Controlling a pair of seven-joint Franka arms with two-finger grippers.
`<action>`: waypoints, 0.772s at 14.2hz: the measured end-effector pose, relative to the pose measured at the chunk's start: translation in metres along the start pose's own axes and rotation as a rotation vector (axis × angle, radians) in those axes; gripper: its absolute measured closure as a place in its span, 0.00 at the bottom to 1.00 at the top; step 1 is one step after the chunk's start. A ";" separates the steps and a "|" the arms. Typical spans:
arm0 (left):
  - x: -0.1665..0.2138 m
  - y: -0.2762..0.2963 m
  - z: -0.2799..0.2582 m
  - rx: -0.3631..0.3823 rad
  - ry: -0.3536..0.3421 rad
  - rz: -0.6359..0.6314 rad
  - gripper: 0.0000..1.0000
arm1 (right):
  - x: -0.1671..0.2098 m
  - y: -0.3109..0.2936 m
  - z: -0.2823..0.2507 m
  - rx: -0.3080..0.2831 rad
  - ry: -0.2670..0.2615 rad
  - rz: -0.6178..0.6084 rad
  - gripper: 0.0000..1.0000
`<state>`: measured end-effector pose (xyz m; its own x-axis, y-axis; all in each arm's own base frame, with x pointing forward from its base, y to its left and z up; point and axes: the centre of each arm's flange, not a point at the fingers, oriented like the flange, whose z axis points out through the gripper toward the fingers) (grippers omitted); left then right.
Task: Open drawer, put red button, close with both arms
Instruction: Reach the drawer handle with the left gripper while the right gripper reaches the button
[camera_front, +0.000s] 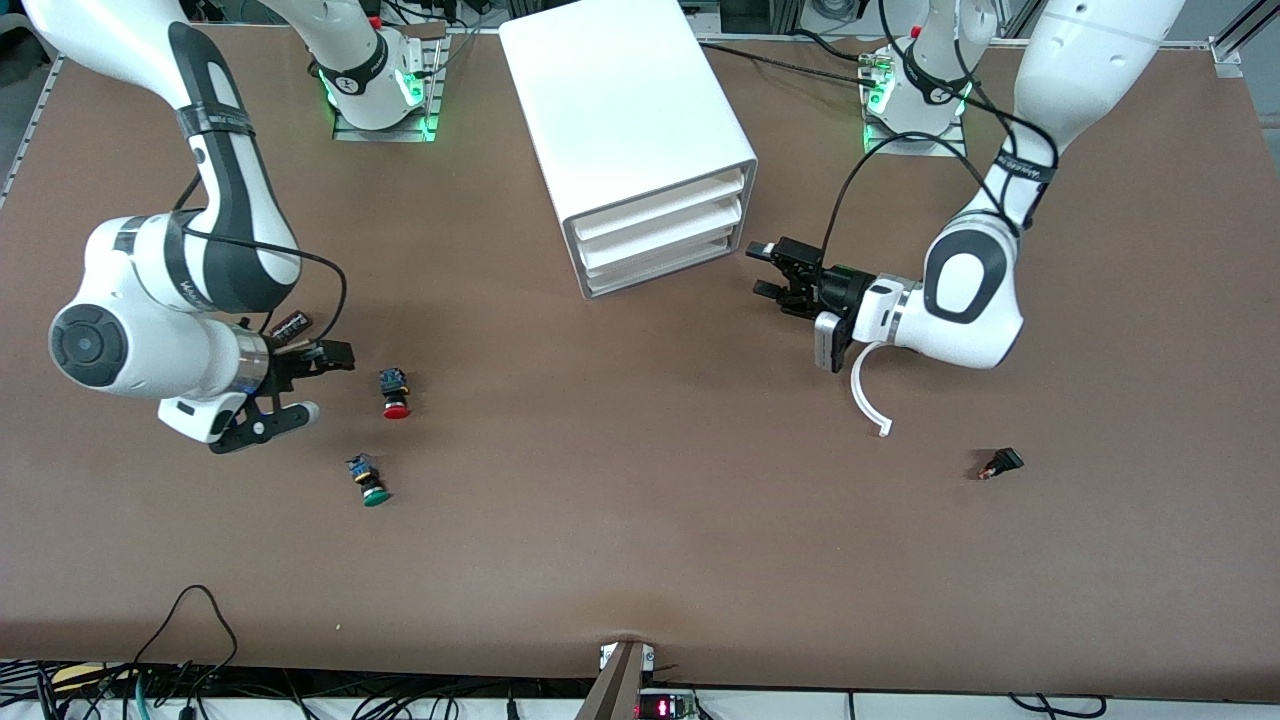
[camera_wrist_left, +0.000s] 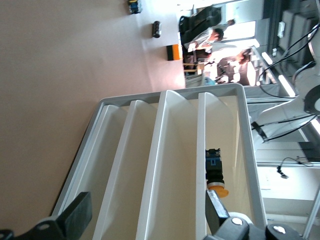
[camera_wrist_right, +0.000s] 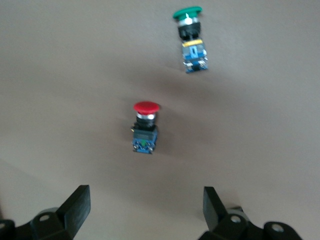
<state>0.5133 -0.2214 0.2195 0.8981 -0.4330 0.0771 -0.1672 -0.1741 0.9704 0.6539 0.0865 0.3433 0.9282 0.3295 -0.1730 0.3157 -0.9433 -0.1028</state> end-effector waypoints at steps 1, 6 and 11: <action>-0.003 -0.009 0.012 -0.034 0.007 0.005 0.03 | 0.004 -0.004 0.006 -0.005 0.011 0.012 0.00; -0.013 -0.032 0.049 -0.133 -0.001 -0.009 0.11 | 0.009 0.001 0.054 -0.026 0.064 0.039 0.00; -0.027 -0.035 0.079 -0.190 -0.015 -0.051 0.23 | -0.001 -0.004 0.102 -0.039 0.115 0.041 0.00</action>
<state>0.4623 -0.2738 0.1653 0.8971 -0.4411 0.0245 -0.0404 -0.0266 0.9988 0.6312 0.0943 0.2442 0.9563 0.2857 -0.0626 0.2823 -0.9575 -0.0590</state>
